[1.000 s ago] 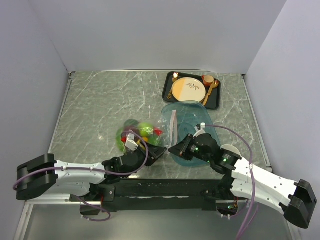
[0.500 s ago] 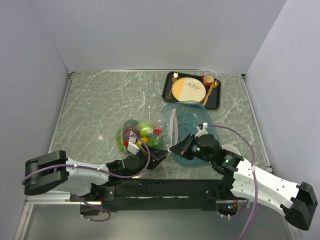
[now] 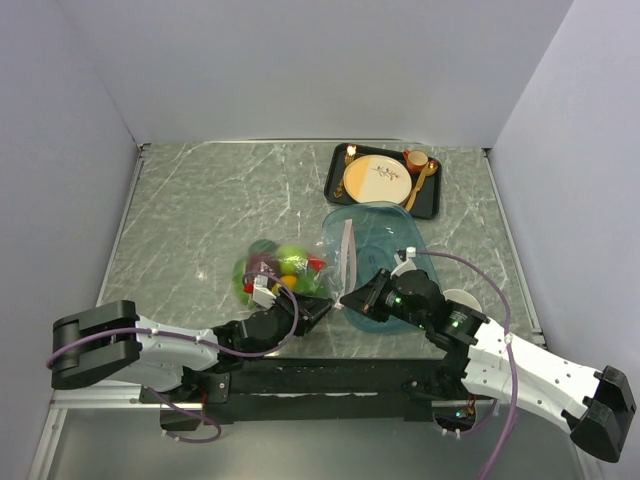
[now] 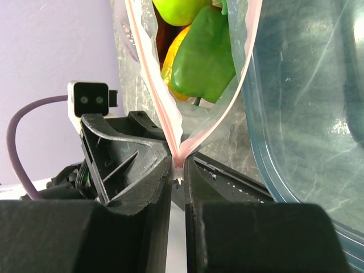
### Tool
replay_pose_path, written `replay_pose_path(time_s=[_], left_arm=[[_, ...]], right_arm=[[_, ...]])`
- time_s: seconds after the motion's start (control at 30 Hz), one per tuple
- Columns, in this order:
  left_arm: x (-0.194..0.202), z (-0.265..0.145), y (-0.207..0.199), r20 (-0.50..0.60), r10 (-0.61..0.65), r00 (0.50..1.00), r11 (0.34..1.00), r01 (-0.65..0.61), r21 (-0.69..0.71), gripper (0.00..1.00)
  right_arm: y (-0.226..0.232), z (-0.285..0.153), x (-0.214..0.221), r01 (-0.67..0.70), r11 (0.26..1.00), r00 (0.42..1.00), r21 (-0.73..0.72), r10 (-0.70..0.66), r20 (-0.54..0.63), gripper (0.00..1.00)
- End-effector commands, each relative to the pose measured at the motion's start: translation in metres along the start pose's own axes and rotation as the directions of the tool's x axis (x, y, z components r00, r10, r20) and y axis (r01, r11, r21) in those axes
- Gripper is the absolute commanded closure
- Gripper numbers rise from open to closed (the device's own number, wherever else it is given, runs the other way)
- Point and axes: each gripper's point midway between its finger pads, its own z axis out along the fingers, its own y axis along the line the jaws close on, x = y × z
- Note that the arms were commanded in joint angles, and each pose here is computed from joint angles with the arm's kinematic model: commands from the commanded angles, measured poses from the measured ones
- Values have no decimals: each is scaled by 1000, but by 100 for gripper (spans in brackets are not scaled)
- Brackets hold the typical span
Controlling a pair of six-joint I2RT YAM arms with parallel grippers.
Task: Place the food in the zip-top bag and seal the zipper
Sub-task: Zip the zipper food storage bag at the center of the board.
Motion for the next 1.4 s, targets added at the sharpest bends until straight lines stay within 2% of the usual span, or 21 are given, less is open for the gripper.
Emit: replay_pose_path(time_s=[0.0,0.3,0.43,0.6,0.77,0.87,1.03,1.13,1.2,1.23,1.27,1.3,1.37], left_arm=[[-3,1,-14,22,-36,999,998,35,56,62],[5,2,-17,-12,-48,999,997,49,67,57],[6,2,-15,-20,-57,998,996,58,61,60],[5,3,-16,-15,-58,998,996,59,64,72],[6,3,-18,-17,-55,998,996,56,71,74],[6,3,-17,-19,-55,998,996,56,68,80],[7,3,-18,-24,-55,998,996,56,70,97],[7,2,-18,-30,-54,998,996,56,73,99],[7,1,-16,-31,-57,998,996,60,69,97],[7,1,-16,-31,-57,998,996,59,69,91],[6,0,-16,-31,-66,997,995,68,73,79],[4,-2,-11,-29,-66,997,996,68,65,62],[3,-4,-10,-31,-80,996,994,81,67,53]], right_arm=[[2,-2,2,17,1000,1000,-16,-17,-5,100],[2,0,3,27,1000,1000,-10,-27,-12,100],[1,1,3,32,999,999,-4,-32,-12,100],[0,1,2,36,999,999,3,-36,-12,100],[-1,1,3,39,999,999,4,-39,-17,100],[-1,2,4,40,999,999,5,-40,-20,100],[-2,4,6,46,999,998,10,-46,-32,100],[-2,5,6,50,999,998,14,-50,-37,100],[-1,5,6,53,999,998,14,-52,-35,100],[-1,4,4,53,999,998,12,-53,-27,100],[0,3,2,58,998,998,9,-58,-17,100],[3,3,0,63,998,998,8,-63,-7,100],[5,0,-3,80,997,997,13,-80,2,100]])
